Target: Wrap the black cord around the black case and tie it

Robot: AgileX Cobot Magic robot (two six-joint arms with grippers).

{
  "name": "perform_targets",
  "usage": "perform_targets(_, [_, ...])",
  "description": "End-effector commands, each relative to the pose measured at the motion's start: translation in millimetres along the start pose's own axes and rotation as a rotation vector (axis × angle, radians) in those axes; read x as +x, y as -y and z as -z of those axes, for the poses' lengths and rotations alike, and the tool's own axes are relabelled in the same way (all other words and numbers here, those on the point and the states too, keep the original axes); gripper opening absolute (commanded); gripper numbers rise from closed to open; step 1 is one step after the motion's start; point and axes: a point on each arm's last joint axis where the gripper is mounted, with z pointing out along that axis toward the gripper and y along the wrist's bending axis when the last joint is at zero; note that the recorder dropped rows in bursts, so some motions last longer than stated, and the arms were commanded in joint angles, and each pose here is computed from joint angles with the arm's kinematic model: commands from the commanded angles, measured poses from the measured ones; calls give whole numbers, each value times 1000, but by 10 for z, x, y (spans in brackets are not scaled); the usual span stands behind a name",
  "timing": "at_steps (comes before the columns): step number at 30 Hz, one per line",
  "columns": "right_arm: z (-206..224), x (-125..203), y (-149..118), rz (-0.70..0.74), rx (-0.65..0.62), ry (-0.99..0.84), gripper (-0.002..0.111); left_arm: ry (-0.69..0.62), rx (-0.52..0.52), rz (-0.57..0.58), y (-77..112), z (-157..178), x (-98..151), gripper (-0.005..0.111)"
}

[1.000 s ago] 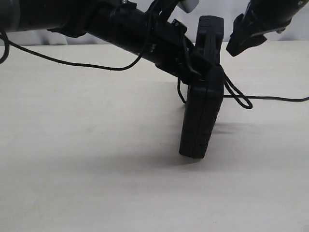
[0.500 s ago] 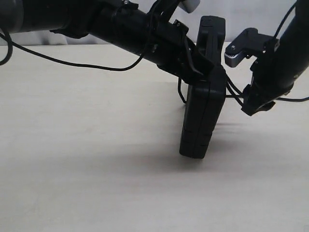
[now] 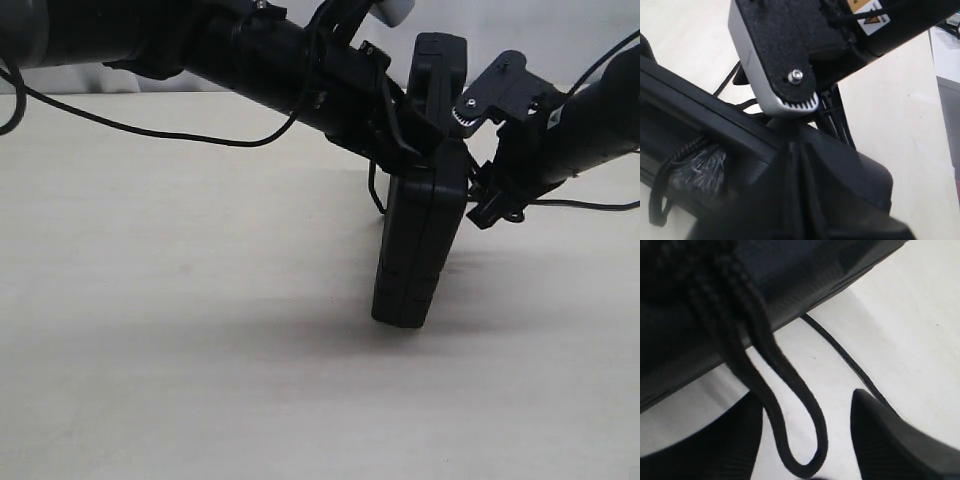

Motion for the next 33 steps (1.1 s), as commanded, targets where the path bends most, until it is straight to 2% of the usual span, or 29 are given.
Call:
perform_targets(1, [-101,25,-5,3,0,-5,39,-109,-9,-38,-79,-153,246,0])
perform_targets(8, [-157,82,-27,40,-21,-63,4,-109,-5,-35,-76,-153,246,0])
perform_targets(17, [-65,104,43,53,48,-95,4,-110,-3,-34,-74,-153,247,0])
perform_targets(25, [14,144,157,-3,174,-141,4,-108,-7,-30,-78,-153,245,0])
perform_targets(33, [10,122,154,-30,171,-114,4,-111,-1,-30,-72,-153,248,0])
